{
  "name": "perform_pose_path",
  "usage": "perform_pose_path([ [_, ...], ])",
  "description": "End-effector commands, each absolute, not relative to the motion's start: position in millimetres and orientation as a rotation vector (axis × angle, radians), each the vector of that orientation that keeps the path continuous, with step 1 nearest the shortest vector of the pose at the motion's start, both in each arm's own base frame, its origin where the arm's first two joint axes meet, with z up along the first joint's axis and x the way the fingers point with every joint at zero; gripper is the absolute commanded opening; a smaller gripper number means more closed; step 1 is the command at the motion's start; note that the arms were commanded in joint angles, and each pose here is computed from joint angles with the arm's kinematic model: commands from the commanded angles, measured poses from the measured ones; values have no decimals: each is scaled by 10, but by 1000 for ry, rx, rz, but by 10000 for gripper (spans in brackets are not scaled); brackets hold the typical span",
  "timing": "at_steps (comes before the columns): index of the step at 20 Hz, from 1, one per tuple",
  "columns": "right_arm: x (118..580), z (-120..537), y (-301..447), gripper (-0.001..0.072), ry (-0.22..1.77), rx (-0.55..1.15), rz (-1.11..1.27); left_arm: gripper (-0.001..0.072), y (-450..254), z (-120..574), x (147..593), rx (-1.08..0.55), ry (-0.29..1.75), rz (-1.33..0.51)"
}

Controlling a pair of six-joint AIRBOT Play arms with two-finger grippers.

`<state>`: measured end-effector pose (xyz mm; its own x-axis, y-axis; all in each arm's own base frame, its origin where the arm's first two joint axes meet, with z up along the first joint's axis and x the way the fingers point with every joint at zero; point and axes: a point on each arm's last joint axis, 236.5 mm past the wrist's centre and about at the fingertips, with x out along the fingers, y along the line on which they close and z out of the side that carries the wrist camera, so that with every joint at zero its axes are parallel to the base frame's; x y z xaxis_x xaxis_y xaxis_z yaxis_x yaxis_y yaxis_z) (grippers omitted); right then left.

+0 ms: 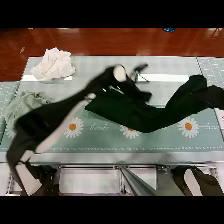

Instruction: Fold the shirts.

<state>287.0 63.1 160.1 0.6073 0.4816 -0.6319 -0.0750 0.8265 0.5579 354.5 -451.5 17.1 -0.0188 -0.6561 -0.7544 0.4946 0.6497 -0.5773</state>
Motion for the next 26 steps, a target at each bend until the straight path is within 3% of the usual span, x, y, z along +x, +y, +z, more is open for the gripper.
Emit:
perform_pose_path([
  [1,3050,1594,1094,20,875,556,477,24,-3489,800,4113,-71,1132,-689],
  [5,3390,1305,2144,20,943,526,658,24,-2222,1216,3984,-23,1017,-466],
  [9,3714,833,3038,20,1077,486,764,24,-1195,1057,3473,-125,985,-279],
  [13,3955,356,3576,20,1187,483,815,24,-851,648,2929,-219,1027,-203],
  [17,4013,22,3812,21,1257,532,816,24,-1001,368,2733,-322,1066,-235],
  [18,4028,-17,3833,54,1259,545,811,24,-1048,340,2757,-356,1057,-241],
  [19,4033,-22,3861,314,1258,561,820,24,-1087,318,2786,-387,1046,-245],
  [20,3987,-4,3880,413,1256,544,860,24,-1121,298,2819,-417,1038,-247],
  [26,3868,765,2910,413,1306,551,929,24,-1164,275,2926,-469,1023,-243],
])
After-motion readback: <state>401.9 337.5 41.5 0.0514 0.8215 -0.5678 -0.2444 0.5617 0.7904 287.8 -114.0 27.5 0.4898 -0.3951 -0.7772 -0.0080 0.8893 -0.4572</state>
